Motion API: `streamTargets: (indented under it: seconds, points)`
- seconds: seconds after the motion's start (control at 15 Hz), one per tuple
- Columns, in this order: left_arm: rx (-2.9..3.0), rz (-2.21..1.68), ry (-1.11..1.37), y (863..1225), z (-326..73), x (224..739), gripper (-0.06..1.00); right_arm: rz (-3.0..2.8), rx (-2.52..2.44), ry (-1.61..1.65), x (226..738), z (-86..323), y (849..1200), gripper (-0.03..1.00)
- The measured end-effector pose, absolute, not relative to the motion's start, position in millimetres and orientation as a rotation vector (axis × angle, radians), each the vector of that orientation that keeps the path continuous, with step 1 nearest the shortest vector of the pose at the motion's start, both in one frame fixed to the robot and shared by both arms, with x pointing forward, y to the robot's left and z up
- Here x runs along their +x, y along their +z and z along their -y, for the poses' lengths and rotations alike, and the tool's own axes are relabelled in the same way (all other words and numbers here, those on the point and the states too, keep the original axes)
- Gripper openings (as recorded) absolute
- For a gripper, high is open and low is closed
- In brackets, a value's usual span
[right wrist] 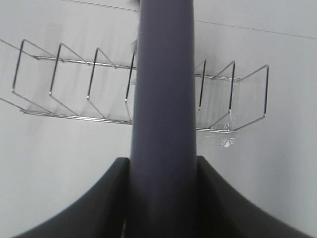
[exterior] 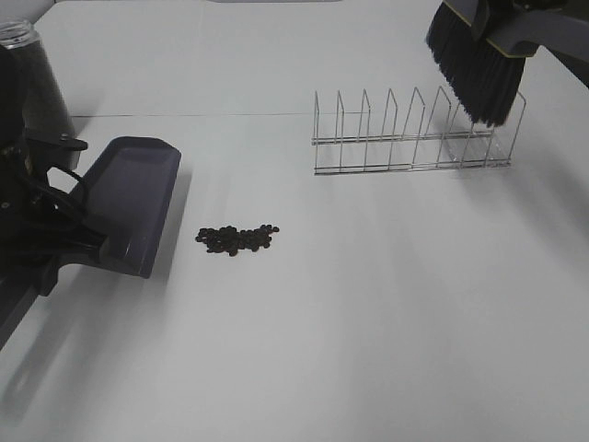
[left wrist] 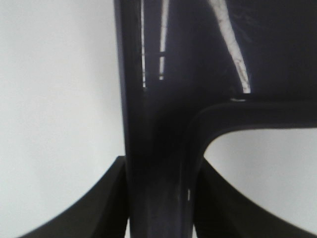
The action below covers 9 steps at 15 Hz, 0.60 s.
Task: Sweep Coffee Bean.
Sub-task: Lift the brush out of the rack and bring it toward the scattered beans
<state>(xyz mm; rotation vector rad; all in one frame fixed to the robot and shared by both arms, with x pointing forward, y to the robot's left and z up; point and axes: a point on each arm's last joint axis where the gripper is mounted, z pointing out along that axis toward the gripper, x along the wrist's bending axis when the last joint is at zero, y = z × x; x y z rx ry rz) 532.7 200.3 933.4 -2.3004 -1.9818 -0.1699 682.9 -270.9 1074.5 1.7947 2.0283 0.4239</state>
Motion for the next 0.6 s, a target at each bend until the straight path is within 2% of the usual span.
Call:
streamTargets:
  seconds: [0.27, 0.4, 0.6]
  points:
    - [-2.301, 1.981, -0.171, 933, -200, 533, 0.31, -2.008, 1.787, 0.507, 640, 271, 1087, 0.36]
    - [-2.307, 1.965, -0.190, 934, -201, 534, 0.31, -1.992, 1.800, 0.556, 612, 271, 1077, 0.36]
    - [-2.310, 1.964, -0.195, 934, -201, 534, 0.31, -2.001, 1.887, 0.568, 567, 271, 1044, 0.36]
